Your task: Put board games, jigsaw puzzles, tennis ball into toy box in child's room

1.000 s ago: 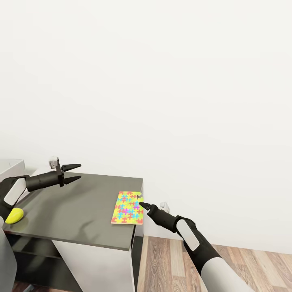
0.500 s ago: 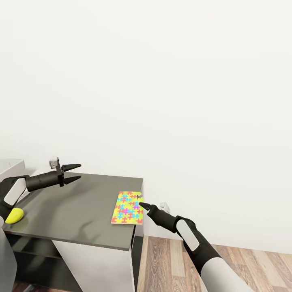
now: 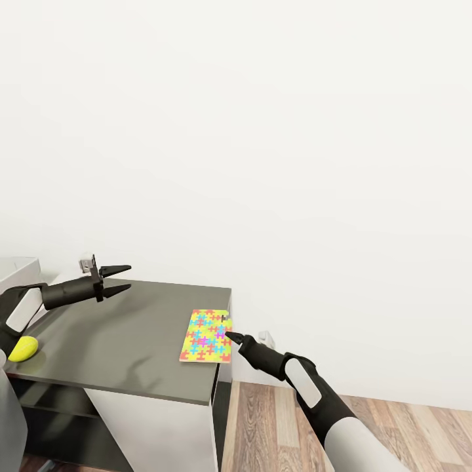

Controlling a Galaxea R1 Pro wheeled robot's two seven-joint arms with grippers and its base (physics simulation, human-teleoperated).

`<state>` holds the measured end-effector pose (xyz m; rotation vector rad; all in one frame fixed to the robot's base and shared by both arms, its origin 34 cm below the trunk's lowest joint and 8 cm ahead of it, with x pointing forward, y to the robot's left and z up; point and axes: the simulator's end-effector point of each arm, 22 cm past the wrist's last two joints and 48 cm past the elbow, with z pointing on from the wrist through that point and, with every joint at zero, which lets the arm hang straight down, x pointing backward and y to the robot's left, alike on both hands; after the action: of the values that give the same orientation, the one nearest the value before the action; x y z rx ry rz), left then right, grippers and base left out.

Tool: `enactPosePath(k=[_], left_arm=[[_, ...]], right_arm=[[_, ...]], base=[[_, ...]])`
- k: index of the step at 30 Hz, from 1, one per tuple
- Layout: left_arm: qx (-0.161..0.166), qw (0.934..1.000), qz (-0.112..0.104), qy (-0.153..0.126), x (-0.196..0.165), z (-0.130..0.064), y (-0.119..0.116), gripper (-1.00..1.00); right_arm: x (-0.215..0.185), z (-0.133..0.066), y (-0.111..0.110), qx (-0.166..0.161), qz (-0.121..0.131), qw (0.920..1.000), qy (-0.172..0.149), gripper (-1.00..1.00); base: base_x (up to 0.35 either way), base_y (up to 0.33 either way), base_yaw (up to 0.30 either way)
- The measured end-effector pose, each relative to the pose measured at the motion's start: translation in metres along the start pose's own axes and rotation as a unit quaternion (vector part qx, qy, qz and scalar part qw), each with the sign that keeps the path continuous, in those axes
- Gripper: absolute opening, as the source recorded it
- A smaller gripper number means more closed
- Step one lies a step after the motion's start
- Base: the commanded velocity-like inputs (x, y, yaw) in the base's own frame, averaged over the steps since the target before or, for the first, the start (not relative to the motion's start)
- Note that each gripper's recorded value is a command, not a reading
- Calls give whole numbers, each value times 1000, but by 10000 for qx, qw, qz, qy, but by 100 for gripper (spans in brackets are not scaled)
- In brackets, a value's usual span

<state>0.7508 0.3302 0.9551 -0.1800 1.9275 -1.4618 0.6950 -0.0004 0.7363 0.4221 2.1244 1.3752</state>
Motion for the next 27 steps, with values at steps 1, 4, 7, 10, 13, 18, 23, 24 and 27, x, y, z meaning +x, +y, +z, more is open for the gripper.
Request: enactPosePath(k=[1,4,7,10,13,18,23,24,27], left_arm=[[0,10000,0,0,0,0,0,100],[0,10000,0,0,0,0,0,100],[0,10000,0,0,0,0,0,100],[0,10000,0,0,0,0,0,100],[0,10000,0,0,0,0,0,100],[3,10000,4,0,0,0,0,100],[5,10000,4,0,0,1,0,100],[5,10000,4,0,0,1,0,100],[4,10000,5,4,0,1,0,100]], right_arm=[[0,0,0,0,0,10000,-1,100],[0,0,0,-2,3,10000,-2,100],[0,0,0,-4,4,10000,-1,100],[0,0,0,-3,2,10000,-1,100],[0,0,0,-5,2,10000,-1,100],[0,0,0,-6,5,10000,-3,100],[0,0,0,-6,5,10000,-3,100],[0,0,0,-6,6,10000,-4,100],[0,0,0,-8,7,10000,-3,100]], base=[[0,0,0],[0,0,0],[0,0,0],[0,0,0],[0,19,0],[0,113,0],[0,84,0],[0,37,0],[0,18,0]])
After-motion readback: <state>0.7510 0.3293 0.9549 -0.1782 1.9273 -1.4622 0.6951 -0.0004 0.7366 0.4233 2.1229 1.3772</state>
